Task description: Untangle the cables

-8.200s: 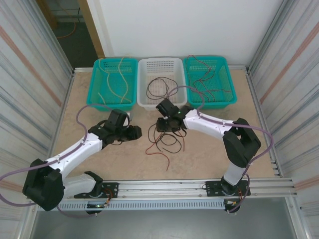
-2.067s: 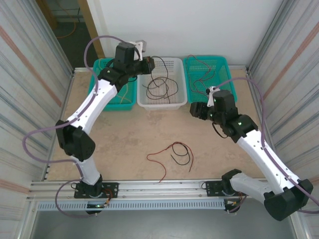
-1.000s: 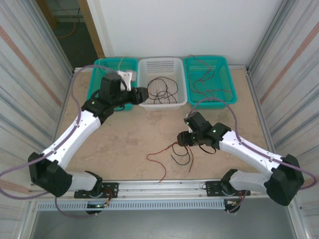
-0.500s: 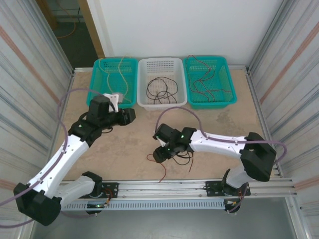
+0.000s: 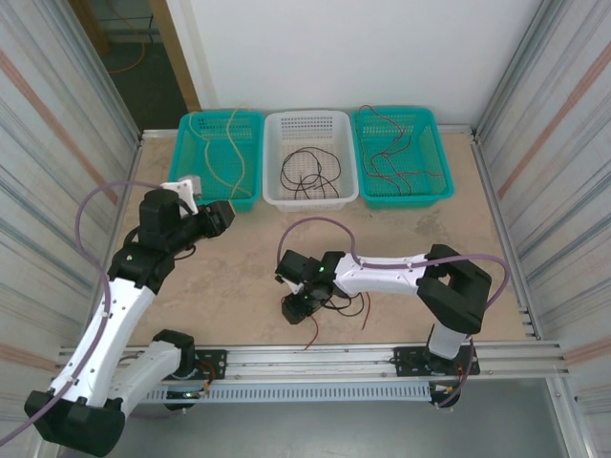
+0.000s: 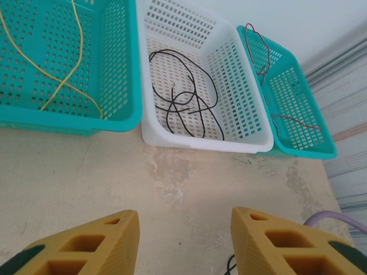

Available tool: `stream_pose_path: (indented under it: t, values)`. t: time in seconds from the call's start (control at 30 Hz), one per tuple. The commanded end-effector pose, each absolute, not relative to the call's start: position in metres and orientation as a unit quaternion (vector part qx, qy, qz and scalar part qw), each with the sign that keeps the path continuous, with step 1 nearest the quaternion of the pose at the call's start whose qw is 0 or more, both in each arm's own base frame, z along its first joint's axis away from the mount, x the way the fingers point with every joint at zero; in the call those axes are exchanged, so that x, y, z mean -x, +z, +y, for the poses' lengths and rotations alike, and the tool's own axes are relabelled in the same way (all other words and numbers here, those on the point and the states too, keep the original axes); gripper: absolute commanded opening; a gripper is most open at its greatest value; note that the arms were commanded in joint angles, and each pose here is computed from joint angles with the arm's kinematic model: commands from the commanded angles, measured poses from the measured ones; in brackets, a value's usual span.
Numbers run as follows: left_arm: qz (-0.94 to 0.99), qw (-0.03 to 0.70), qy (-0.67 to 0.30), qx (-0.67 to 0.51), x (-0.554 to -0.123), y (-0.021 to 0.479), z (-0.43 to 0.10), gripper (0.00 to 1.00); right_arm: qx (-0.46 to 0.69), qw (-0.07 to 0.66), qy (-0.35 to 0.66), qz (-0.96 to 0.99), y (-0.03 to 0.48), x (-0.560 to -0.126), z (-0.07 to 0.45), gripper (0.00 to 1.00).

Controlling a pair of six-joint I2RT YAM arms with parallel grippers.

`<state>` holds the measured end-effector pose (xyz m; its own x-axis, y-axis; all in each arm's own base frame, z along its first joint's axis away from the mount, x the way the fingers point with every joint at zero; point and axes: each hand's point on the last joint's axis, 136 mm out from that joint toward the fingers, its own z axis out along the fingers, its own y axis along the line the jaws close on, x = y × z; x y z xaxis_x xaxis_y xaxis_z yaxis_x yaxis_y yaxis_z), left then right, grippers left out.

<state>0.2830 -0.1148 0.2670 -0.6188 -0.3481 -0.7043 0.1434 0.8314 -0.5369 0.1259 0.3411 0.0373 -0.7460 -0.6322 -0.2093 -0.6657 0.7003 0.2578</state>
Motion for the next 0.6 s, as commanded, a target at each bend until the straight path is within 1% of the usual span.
stream_pose_path:
  t: [0.0, 0.13, 0.23, 0.33, 0.37, 0.47, 0.57]
  values:
    - [0.847, 0.434, -0.299, 0.064, -0.281, 0.271, -0.116, 0.47, 0.361, 0.062, 0.154, 0.917, 0.038, -0.131, 0.347, 0.46]
    - [0.845, 0.434, -0.306, 0.060, -0.285, 0.271, -0.119, 0.47, 0.357, 0.075, 0.136, 0.921, 0.035, -0.140, 0.343, 0.33]
    - [0.842, 0.433, -0.320, 0.047, -0.287, 0.272, -0.125, 0.47, 0.339, 0.098, 0.136, 0.926, 0.046, -0.155, 0.338, 0.14]
    - [0.831, 0.437, -0.342, 0.026, -0.289, 0.279, -0.135, 0.49, 0.318, 0.143, 0.163, 0.923, 0.081, -0.176, 0.336, 0.00]
    - [0.828, 0.438, -0.350, 0.020, -0.289, 0.282, -0.138, 0.49, 0.313, 0.160, 0.175, 0.920, 0.095, -0.183, 0.336, 0.00]
    - [0.808, 0.441, -0.391, -0.014, -0.290, 0.295, -0.154, 0.44, 0.287, 0.210, 0.231, 0.905, 0.152, -0.204, 0.335, 0.00]
    - [0.789, 0.450, -0.417, -0.038, -0.291, 0.308, -0.168, 0.44, 0.262, 0.262, 0.297, 0.880, 0.215, -0.221, 0.332, 0.00]
